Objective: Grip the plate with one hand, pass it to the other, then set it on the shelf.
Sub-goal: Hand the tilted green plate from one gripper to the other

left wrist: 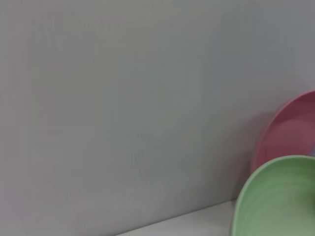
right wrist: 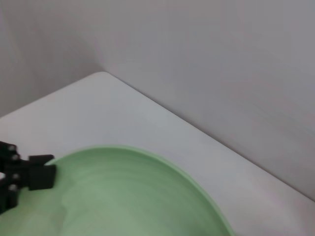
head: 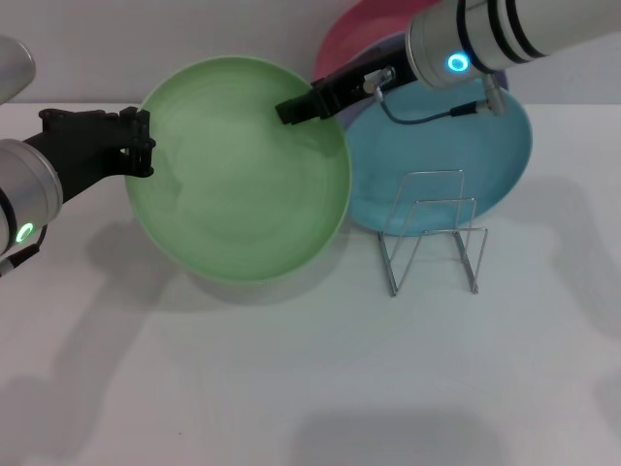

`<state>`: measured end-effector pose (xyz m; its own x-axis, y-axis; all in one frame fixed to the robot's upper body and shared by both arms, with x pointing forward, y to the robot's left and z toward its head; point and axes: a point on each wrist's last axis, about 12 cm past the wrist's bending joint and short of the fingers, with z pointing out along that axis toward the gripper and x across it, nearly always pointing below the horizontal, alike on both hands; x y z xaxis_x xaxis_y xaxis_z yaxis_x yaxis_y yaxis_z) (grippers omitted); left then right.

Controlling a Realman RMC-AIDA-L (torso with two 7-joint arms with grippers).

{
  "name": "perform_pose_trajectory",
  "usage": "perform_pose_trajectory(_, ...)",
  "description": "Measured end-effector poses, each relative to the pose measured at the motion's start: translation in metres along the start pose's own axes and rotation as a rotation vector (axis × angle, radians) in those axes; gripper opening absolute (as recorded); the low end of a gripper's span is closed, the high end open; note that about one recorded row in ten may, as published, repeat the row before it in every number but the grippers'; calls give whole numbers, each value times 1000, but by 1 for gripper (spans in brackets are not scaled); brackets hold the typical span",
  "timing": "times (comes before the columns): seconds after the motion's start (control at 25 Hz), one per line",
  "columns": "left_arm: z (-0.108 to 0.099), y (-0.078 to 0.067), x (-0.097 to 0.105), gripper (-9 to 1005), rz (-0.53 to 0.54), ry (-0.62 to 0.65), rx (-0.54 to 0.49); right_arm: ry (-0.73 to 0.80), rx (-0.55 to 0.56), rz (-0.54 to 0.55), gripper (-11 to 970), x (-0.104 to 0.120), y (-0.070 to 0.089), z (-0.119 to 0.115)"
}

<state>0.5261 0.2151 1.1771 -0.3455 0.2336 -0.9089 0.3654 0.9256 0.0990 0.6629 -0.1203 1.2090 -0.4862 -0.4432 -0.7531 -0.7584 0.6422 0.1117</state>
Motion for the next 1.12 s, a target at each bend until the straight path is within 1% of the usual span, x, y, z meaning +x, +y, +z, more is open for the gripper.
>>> perform_pose_trajectory(0.2,0,-1,-1,36,3,-5,4,-1,0,-30,584,5,1,5)
perform_pose_trajectory(0.4,-1,1,0,36,-3,-14,-7,-37,-2,-58,329,7,7,2)
perform_pose_trajectory(0.64,-2,0,0,49,-1,-14,-6,-80,0,-75,178,7,14,-5)
perform_pose_trajectory(0.76,-3,-3,-2,56,2,-20,3,-89,1,-87,127,6,16,-7)
perform_pose_trajectory(0.84,-4,-5,-3,60,7,-25,8,-89,2,-88,123,6,16,-7)
perform_pose_trajectory(1.04,-6,-9,-5,265,23,-36,17,-88,4,-102,114,8,15,-7)
perform_pose_trajectory(1.12,-7,-10,-8,306,29,-46,17,-88,7,-106,111,9,14,-8)
